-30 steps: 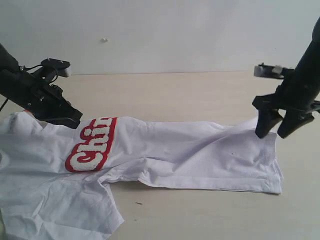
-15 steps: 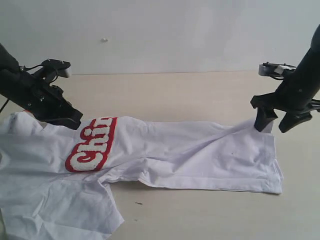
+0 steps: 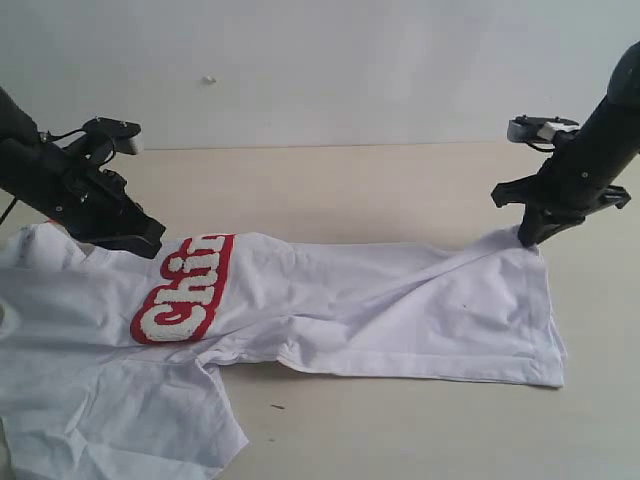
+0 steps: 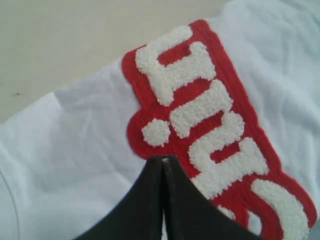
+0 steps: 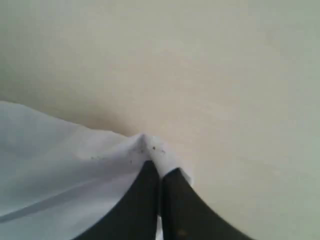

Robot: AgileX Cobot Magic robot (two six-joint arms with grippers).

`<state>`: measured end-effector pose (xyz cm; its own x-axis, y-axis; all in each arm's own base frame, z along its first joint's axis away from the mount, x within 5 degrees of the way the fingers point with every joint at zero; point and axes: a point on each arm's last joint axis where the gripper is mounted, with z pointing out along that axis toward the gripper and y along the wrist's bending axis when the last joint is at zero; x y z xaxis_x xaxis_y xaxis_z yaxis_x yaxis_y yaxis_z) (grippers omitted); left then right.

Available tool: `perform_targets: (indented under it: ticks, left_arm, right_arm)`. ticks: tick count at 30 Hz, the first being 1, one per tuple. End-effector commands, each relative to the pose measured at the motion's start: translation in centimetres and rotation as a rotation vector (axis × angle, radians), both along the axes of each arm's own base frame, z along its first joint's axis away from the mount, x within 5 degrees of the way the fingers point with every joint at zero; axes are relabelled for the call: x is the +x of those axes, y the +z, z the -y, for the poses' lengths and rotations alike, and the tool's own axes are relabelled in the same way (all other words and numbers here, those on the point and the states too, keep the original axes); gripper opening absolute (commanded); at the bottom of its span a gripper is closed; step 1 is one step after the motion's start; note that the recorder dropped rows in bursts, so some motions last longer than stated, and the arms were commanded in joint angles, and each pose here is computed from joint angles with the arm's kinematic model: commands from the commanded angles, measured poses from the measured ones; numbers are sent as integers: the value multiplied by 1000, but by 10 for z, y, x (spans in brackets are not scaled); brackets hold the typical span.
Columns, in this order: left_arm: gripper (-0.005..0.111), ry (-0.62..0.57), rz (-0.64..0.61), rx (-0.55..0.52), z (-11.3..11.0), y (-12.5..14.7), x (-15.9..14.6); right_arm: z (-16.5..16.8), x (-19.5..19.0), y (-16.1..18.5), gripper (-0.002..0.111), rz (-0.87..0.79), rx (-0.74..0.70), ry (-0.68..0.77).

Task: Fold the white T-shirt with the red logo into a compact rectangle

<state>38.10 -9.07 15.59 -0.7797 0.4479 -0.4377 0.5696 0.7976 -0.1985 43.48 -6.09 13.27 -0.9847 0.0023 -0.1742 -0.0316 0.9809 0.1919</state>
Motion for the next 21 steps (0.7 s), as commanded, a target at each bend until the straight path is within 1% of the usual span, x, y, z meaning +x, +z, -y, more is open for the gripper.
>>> perform_targets:
  ticks: [1, 5, 8, 9, 11, 14, 17, 19, 21]
  left_arm:
    - [0, 7, 23, -8, 2, 5, 1]
    - [0, 8, 30, -6, 1, 6, 2]
    - [0, 8, 30, -6, 1, 6, 2]
    - [0, 8, 30, -6, 1, 6, 2]
    - [0, 8, 30, -6, 1, 6, 2]
    - [0, 7, 28, -7, 1, 6, 2]
    - [0, 6, 26, -7, 1, 6, 2]
    - [0, 5, 24, -7, 1, 5, 2]
    - [0, 1, 26, -6, 1, 5, 2]
  right_arm:
    - [3, 7, 28, 0, 95, -38, 46]
    - [4, 10, 44, 0, 172, -60, 34]
    - [4, 10, 46, 1, 184, -63, 29]
    - [4, 10, 46, 3, 185, -64, 31]
    - [2, 11, 46, 11, 192, -47, 36]
    - [0, 11, 47, 29, 194, -22, 29]
    - [0, 11, 49, 43, 196, -23, 28]
    - [0, 10, 53, 43, 203, -22, 15]
    - [-1, 9, 60, 38, 213, -10, 2]
